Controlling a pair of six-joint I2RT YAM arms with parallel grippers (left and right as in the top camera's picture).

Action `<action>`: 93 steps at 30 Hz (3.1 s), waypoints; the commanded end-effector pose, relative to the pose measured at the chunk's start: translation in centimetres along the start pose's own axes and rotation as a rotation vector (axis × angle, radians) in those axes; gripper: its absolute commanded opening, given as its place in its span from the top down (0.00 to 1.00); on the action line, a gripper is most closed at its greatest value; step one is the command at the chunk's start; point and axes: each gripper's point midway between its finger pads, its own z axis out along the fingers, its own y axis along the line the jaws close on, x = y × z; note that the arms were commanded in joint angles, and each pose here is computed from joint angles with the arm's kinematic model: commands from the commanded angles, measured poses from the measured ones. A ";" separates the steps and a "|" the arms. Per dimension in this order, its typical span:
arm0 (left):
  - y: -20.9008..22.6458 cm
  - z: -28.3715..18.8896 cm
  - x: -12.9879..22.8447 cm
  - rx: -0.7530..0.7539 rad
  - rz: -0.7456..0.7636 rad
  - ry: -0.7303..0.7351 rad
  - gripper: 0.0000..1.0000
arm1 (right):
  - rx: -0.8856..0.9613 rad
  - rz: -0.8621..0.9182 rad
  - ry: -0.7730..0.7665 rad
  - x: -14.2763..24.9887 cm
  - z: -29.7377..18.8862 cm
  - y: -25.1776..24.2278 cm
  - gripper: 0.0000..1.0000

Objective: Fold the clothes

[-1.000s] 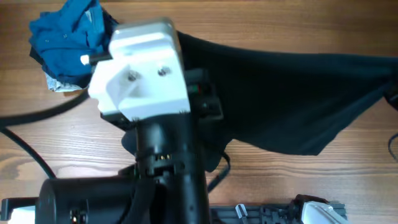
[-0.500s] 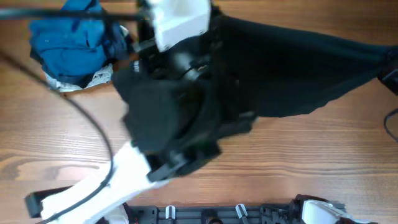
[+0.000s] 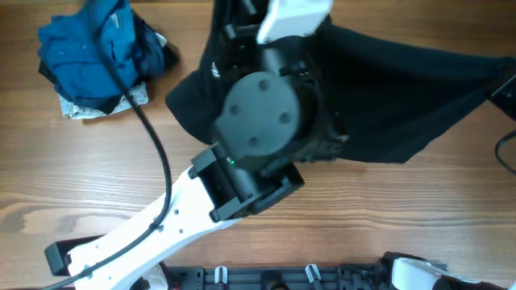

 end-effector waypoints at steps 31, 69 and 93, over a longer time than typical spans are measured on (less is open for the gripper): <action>-8.5 -3.0 21.9 0.639 -0.155 0.847 0.96 | 0.013 -0.044 0.015 0.5 -0.4 -0.4 0.96; 3.1 -2.7 21.0 0.567 -0.477 1.043 0.96 | 0.057 0.061 -0.029 0.4 -1.7 -1.4 0.96; 4.7 8.6 21.2 0.177 -0.484 0.800 0.96 | -0.019 0.117 0.026 -2.5 5.9 1.9 0.96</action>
